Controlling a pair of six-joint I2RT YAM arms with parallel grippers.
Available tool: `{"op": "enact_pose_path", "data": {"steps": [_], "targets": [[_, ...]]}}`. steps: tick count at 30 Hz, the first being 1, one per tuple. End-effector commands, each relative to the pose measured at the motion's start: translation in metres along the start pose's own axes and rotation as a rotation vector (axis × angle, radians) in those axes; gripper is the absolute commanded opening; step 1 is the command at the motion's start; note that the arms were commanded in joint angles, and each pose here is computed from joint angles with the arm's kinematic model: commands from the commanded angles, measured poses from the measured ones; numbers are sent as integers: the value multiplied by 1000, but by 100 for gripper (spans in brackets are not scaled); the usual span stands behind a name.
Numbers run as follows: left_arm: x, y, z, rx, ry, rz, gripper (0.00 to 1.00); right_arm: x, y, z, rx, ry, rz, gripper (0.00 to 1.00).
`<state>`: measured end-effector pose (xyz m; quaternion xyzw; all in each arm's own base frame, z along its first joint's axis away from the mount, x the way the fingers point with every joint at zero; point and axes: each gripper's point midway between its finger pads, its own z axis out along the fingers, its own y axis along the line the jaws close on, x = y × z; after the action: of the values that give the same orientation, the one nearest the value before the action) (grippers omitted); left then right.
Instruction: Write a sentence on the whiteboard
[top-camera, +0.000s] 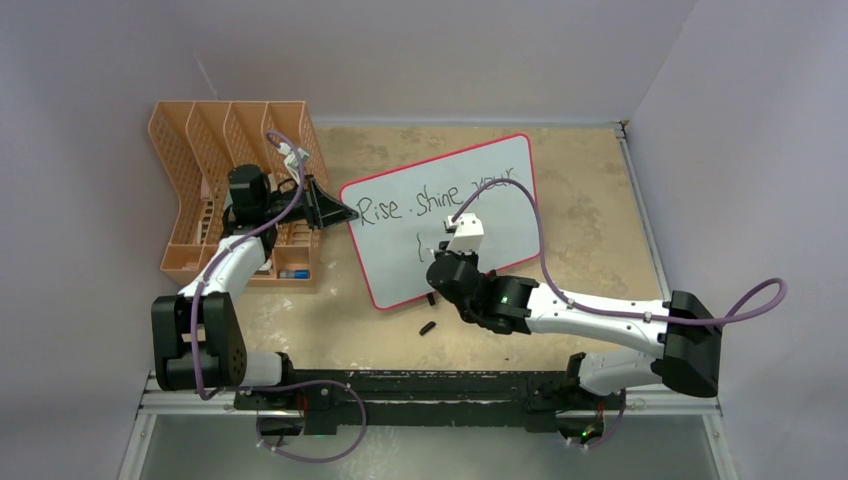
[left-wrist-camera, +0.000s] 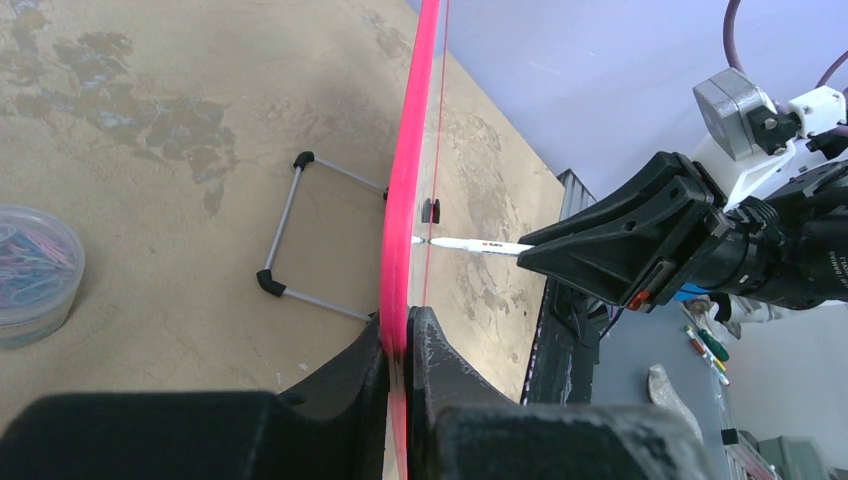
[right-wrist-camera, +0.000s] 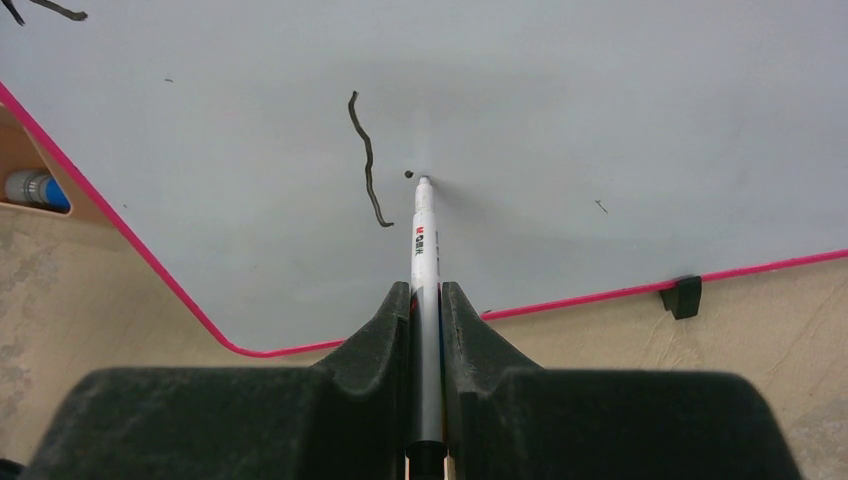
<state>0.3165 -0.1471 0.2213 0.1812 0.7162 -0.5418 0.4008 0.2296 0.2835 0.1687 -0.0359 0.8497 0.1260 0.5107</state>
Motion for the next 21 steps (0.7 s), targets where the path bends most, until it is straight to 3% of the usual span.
{"op": "enact_pose_path", "data": {"steps": [1,21], "targets": [[-16,2,-3,-40,-40,61,0,-2,-8,-4,17,-11,32,0],[-16,2,-3,-39,-40,59,0,-7,4,-2,-23,-16,28,0]]}}
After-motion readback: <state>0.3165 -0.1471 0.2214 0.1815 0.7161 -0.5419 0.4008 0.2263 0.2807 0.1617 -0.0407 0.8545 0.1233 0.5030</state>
